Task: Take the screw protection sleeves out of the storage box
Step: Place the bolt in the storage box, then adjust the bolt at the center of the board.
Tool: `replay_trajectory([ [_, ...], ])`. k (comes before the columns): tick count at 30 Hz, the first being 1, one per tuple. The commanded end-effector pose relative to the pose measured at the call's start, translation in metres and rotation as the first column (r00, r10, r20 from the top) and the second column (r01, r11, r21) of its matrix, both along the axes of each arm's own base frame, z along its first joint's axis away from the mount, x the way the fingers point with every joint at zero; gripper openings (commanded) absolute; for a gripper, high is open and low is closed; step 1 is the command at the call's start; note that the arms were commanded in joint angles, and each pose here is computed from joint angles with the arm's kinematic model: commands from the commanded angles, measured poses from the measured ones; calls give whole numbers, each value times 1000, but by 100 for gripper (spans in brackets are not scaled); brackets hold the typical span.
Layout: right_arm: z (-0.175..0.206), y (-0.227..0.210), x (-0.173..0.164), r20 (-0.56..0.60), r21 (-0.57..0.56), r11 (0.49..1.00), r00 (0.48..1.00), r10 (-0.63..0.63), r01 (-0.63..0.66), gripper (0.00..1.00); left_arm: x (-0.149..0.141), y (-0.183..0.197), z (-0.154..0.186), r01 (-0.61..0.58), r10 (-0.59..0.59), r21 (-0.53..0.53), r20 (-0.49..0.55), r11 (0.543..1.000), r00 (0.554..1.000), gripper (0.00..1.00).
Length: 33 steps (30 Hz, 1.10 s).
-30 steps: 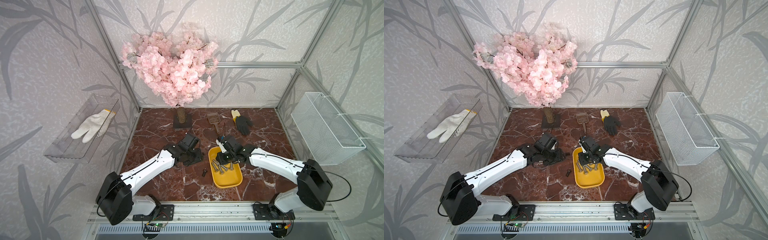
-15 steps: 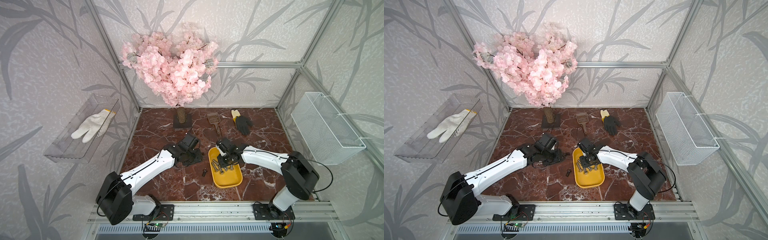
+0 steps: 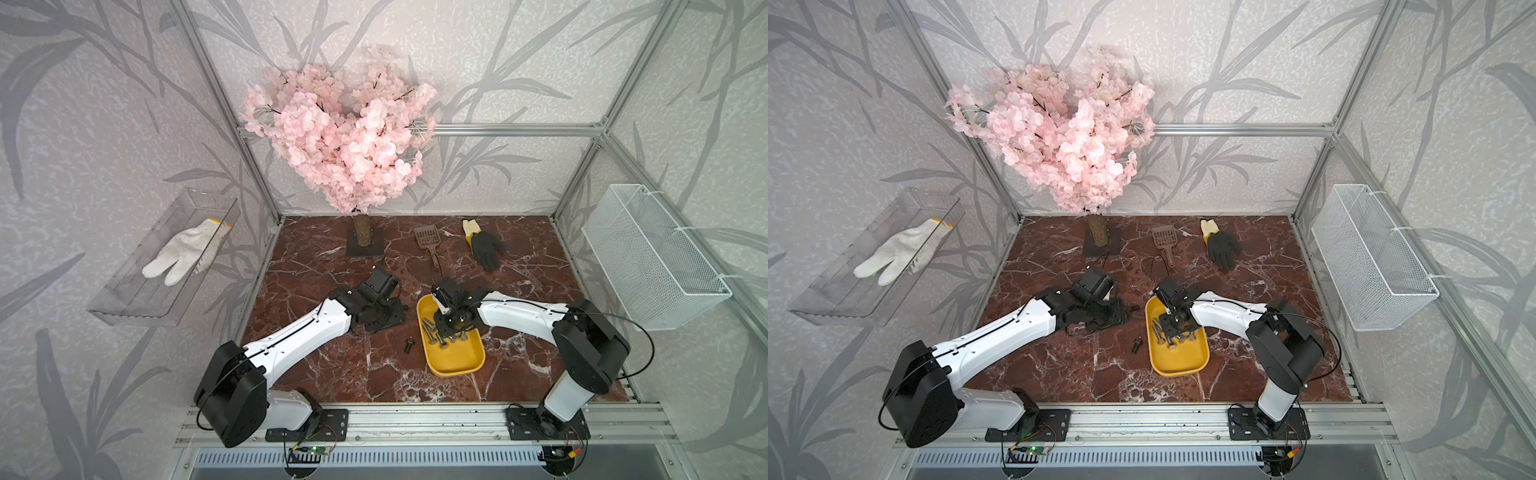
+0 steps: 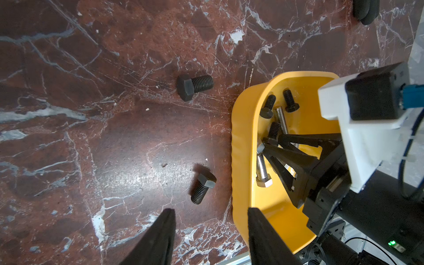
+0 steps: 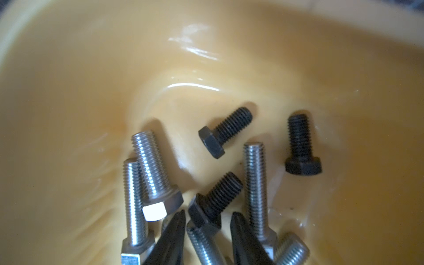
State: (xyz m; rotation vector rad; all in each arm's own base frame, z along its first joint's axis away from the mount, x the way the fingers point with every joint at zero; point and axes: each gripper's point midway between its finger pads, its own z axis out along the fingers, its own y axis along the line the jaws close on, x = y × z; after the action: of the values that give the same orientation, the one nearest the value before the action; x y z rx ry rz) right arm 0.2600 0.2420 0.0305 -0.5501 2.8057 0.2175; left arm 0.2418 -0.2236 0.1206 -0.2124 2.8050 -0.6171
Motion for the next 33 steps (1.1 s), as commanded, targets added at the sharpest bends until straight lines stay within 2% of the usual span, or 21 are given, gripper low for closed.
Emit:
replay_trajectory([
  [1, 12, 1, 7, 32, 6, 1000, 999, -10, 10, 43, -1, 2, -5, 14, -14, 18, -6, 1000, 1000, 53],
  [10, 46, -3, 4, 88, 63, 998, 996, -32, 26, 43, -9, 2, -11, 31, -30, 29, -21, 999, 999, 53],
  [18, 78, -15, -4, 145, 141, 987, 985, -95, 74, 44, -36, -31, -31, 208, -204, 86, -52, 974, 978, 47],
  [21, 84, -17, -6, 154, 160, 984, 982, -105, 80, 44, -47, -41, -48, 255, -246, 109, -91, 961, 965, 36],
  [23, 86, -18, -8, 156, 167, 983, 982, -108, 81, 44, -52, -43, -58, 266, -252, 129, -118, 955, 961, 23],
  [26, 87, -20, -9, 158, 162, 983, 981, -111, 85, 44, -61, -47, -67, 258, -243, 119, -130, 959, 961, 10],
  [29, 88, -21, -9, 163, 162, 983, 980, -112, 86, 44, -65, -50, -75, 215, -204, 80, -130, 973, 970, 3],
  [33, 89, -21, -8, 167, 167, 982, 980, -113, 85, 44, -64, -56, -85, 154, -149, 34, -120, 988, 982, 0],
])
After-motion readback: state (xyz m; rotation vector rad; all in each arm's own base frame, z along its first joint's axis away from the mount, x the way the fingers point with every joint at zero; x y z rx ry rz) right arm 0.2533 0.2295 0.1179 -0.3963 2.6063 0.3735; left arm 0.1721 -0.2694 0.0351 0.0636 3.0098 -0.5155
